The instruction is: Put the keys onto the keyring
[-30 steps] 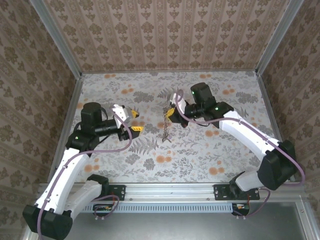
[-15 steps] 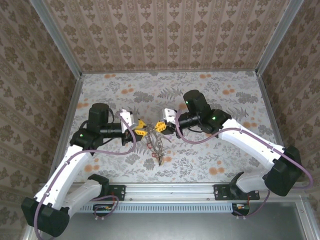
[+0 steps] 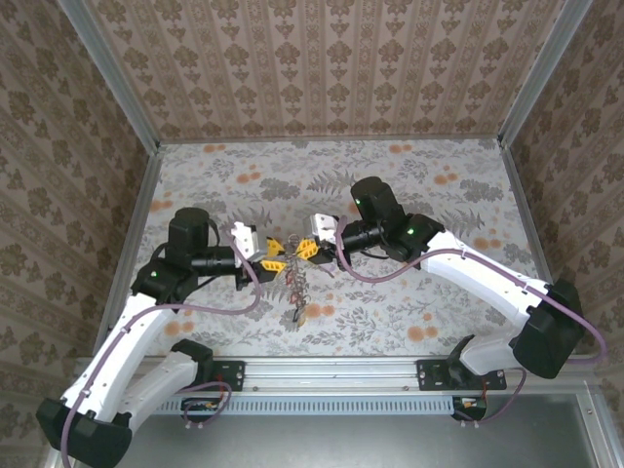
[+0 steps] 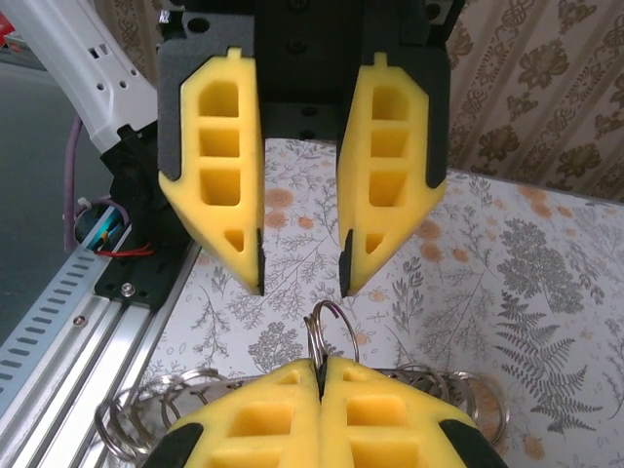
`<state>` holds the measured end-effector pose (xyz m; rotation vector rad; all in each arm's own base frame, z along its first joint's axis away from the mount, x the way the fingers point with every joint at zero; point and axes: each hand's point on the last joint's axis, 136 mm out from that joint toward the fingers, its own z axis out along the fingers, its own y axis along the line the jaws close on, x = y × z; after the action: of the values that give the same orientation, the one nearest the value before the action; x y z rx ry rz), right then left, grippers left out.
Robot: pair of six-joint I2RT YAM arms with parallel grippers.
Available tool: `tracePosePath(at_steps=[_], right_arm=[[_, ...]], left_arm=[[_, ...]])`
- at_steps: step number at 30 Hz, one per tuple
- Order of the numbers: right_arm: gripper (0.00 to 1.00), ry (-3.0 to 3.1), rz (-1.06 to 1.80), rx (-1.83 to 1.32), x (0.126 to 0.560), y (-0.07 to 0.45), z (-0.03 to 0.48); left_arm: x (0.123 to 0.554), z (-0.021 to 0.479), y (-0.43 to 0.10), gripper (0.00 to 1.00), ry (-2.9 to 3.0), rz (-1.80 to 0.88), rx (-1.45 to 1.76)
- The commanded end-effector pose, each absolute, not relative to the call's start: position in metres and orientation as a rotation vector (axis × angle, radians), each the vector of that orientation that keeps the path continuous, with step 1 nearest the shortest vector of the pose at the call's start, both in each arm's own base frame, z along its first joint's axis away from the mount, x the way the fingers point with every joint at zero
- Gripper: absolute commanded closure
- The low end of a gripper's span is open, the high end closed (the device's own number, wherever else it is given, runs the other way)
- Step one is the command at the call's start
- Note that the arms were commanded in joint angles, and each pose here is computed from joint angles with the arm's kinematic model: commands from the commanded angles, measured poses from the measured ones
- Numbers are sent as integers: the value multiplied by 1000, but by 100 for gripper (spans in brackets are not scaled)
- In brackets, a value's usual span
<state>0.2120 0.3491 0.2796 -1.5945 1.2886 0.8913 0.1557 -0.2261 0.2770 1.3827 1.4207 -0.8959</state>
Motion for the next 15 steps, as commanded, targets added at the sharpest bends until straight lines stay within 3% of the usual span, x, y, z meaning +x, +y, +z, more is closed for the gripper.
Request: tracePosePath(at_steps=[1, 15], right_arm=[[100, 1200, 896, -1574, 212, 357, 304], [100, 1187, 898, -1631, 199, 362, 301]], left_arm=[[156, 266, -223, 62, 1412, -828, 1410], [172, 274, -225, 63, 1370, -741, 1409]])
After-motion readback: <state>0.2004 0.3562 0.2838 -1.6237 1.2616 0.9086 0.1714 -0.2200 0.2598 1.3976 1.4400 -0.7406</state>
